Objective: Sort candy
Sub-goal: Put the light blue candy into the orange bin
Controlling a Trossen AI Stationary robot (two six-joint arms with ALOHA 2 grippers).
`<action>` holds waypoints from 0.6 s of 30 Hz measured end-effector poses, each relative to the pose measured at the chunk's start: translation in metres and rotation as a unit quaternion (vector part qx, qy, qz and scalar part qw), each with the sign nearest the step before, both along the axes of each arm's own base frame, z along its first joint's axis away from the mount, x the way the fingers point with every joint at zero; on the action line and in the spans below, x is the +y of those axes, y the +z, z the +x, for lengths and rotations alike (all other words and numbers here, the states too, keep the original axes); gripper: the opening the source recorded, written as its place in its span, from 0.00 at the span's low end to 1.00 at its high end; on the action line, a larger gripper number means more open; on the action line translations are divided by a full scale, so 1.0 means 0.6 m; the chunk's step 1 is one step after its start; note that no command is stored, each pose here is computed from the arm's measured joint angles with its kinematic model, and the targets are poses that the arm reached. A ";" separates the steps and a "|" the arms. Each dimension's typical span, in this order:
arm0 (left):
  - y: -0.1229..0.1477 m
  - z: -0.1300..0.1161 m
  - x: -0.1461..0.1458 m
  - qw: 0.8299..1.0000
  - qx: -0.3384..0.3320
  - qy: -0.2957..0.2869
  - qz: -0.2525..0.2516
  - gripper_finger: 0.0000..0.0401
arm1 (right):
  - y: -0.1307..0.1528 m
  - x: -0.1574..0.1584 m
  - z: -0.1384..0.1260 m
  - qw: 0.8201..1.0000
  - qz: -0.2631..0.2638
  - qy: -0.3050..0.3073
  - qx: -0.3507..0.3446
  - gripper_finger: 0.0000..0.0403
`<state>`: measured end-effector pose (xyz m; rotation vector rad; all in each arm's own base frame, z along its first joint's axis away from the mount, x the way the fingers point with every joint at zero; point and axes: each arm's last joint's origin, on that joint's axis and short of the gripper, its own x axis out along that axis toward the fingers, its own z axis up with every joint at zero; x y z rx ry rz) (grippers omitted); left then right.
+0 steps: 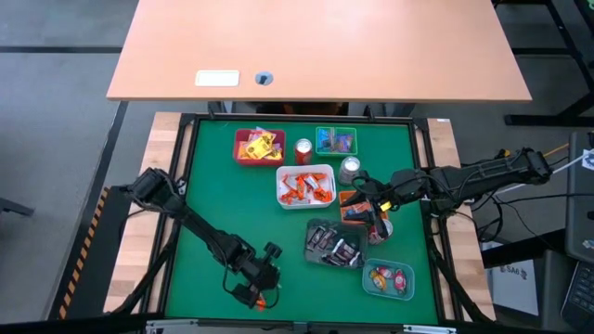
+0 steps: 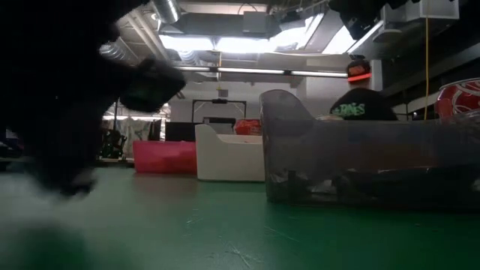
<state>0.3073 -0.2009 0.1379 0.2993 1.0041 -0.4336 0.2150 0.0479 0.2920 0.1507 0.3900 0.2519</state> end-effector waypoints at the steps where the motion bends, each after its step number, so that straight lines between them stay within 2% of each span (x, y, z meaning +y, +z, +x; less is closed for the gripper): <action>1: 0.007 0.002 0.005 1.000 -0.005 0.005 -0.003 0.01 | 0.000 0.000 0.000 1.000 0.000 0.000 0.000 0.44; 6: 0.049 0.019 0.039 0.998 -0.049 0.042 -0.016 0.00 | 0.001 0.000 0.000 1.000 0.001 0.000 -0.004 0.44; 10: 0.089 0.035 0.080 0.989 -0.111 0.102 0.000 0.00 | 0.003 0.000 0.002 1.000 0.002 0.000 -0.009 0.44; 14: 0.118 0.057 0.120 0.968 -0.183 0.170 0.009 0.00 | 0.003 0.000 0.002 1.000 0.002 -0.001 -0.013 0.44; 18: 0.144 0.085 0.151 0.940 -0.264 0.214 -0.024 0.00 | 0.006 -0.002 0.004 0.999 -0.004 -0.024 -0.022 0.44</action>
